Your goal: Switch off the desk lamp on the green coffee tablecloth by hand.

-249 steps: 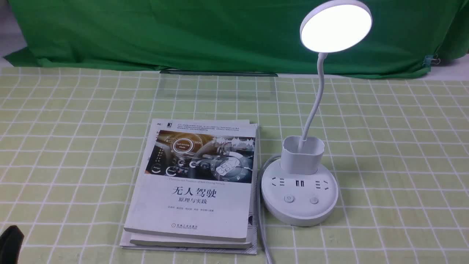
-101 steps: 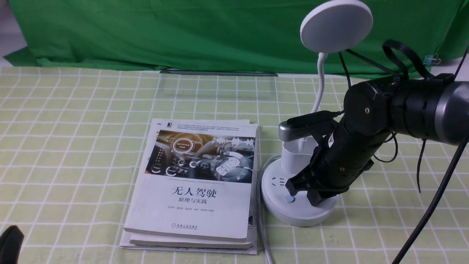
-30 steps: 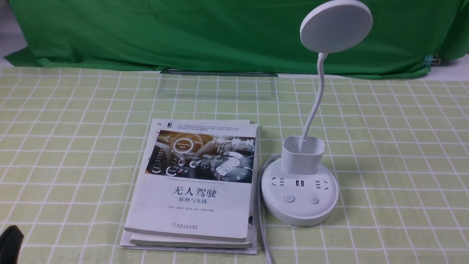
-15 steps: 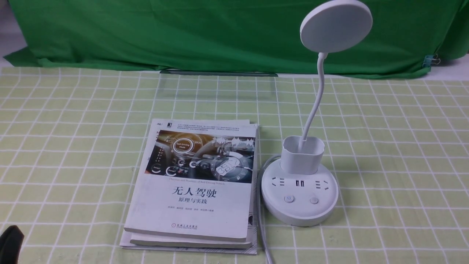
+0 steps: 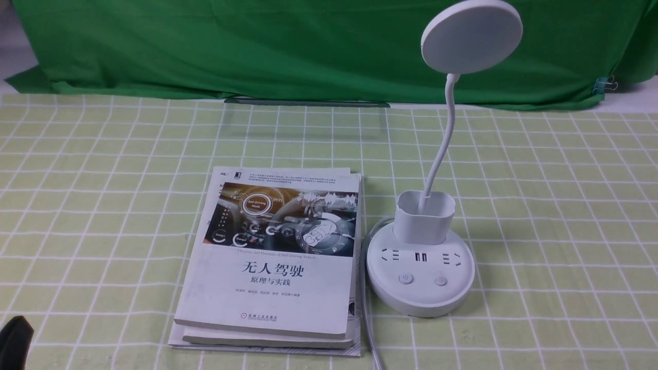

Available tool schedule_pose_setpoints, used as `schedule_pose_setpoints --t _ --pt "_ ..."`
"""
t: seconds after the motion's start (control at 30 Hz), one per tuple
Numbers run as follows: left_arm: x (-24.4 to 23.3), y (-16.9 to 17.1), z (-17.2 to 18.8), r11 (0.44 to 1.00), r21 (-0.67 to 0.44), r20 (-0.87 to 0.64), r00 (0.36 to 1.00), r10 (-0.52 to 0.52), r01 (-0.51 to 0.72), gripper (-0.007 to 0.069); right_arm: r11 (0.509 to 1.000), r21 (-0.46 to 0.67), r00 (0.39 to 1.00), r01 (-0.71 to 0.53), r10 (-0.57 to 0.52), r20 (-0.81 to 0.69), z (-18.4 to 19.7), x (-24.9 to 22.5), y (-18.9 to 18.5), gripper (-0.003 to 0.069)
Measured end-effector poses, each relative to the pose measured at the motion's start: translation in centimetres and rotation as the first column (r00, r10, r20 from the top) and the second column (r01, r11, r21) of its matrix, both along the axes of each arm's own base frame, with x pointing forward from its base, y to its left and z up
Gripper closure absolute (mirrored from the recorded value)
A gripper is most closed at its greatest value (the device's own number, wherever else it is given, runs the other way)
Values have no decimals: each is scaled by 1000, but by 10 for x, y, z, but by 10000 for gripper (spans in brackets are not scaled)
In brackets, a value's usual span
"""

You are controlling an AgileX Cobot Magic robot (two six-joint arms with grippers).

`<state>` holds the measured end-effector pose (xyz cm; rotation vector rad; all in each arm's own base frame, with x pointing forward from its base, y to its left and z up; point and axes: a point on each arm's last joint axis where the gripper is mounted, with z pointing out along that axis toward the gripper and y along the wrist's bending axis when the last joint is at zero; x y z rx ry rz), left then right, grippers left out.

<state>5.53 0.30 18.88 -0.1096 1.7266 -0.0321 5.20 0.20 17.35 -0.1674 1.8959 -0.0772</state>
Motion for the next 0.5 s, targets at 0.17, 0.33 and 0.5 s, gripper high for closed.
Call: schedule_pose_setpoints --t 0.17,0.33,0.5 --pt "0 0 0 1000 0 0 1000 0 0 215 1000 0 1000 0 0 -1 0 0 0 572" --pt "0 0 0 1000 0 0 1000 0 0 215 1000 0 1000 0 0 -1 0 0 0 562" --pt "0 0 0 1000 0 0 1000 0 0 215 1000 0 1000 0 0 -1 0 0 0 552"
